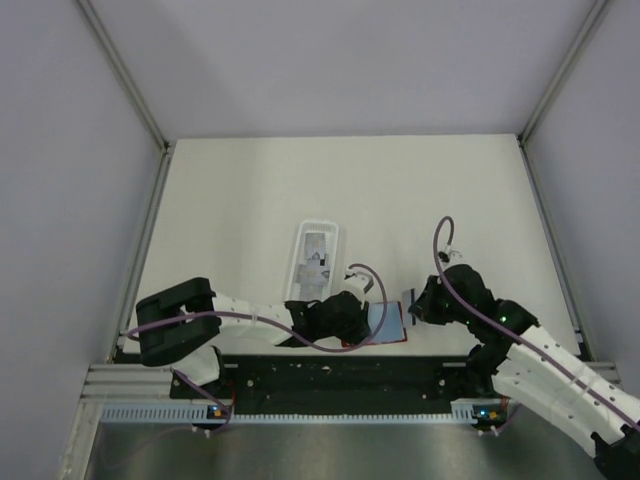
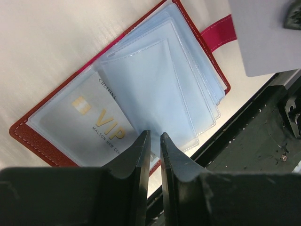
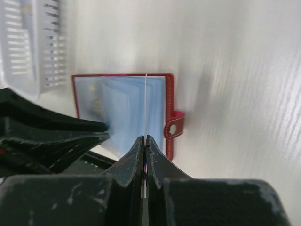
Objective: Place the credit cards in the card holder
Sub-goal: Insert the credit card into the card slot.
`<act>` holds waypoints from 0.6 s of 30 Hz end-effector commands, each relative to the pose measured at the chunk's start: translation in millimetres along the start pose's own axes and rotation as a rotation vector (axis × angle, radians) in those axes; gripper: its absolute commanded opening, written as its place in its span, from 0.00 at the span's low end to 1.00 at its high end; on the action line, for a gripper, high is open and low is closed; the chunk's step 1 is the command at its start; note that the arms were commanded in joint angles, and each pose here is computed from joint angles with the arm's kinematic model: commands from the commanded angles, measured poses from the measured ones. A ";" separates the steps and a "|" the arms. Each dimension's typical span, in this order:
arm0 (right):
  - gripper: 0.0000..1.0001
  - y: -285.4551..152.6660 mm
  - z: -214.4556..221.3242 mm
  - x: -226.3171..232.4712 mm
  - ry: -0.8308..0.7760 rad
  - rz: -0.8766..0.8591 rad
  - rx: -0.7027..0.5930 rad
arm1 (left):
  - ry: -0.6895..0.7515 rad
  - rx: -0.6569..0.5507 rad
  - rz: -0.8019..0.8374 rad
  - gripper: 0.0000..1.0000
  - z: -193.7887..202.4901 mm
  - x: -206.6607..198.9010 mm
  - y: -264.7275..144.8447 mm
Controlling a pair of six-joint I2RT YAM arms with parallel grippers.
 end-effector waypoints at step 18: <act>0.00 14.3 3.4 18.2 0.121 -0.213 -0.027 | -0.001 -0.006 -0.025 0.20 3.5 6.2 -1.9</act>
Point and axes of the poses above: each gripper's point midway between its finger pads, its own y axis out along the fingers, its own x axis along the line the jaws close on, z = x × y, the point moved 9 cm from there along -y, back along the fingers, and after that the axes turned 12 degrees about -y, right-handed, at the moved point
